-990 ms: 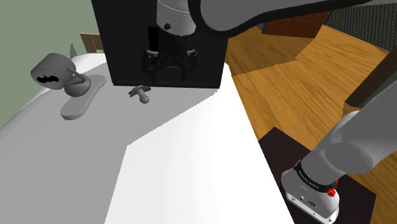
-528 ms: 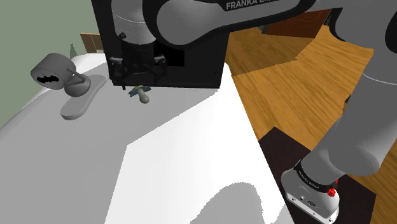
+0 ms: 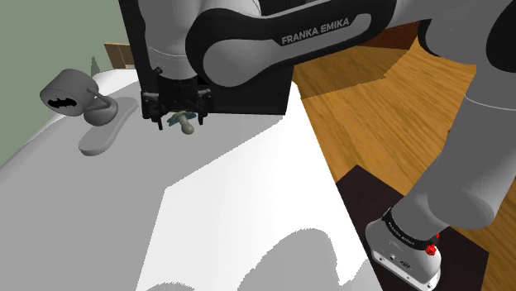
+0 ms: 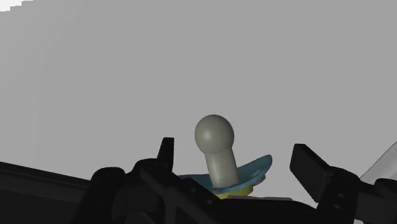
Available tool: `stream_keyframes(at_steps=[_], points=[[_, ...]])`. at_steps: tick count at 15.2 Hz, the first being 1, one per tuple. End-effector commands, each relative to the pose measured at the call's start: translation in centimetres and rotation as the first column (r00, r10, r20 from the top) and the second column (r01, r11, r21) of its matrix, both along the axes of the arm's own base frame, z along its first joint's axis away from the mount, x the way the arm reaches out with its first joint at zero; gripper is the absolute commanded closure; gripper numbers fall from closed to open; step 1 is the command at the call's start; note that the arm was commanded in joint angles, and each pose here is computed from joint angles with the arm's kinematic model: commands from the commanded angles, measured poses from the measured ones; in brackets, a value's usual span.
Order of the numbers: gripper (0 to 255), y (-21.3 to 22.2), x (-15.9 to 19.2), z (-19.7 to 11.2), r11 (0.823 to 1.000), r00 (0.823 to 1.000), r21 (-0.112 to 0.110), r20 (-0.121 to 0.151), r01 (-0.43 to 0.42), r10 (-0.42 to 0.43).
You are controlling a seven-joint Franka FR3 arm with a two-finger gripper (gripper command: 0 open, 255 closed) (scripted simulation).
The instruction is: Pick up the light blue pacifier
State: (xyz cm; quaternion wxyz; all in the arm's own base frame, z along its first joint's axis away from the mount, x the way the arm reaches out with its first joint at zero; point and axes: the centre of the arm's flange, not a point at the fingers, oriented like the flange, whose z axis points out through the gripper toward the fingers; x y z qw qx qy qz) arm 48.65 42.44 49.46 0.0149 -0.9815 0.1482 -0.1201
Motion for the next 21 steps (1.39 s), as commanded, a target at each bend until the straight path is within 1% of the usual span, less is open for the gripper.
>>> stream_keyframes(at_steps=[1,2,11,21], points=[[0,0.0,0.0,-0.4,1.000,1.000,0.000,0.001,0.000,0.000],[255,0.0,-0.1,-0.4,1.000,1.000,0.000,0.000,0.000,0.000],[255,0.0,0.0,-0.4,1.000,1.000,0.000,0.001,0.000,0.000],[255,0.0,0.0,4.9,1.000,1.000,0.000,0.001,0.000,0.000]])
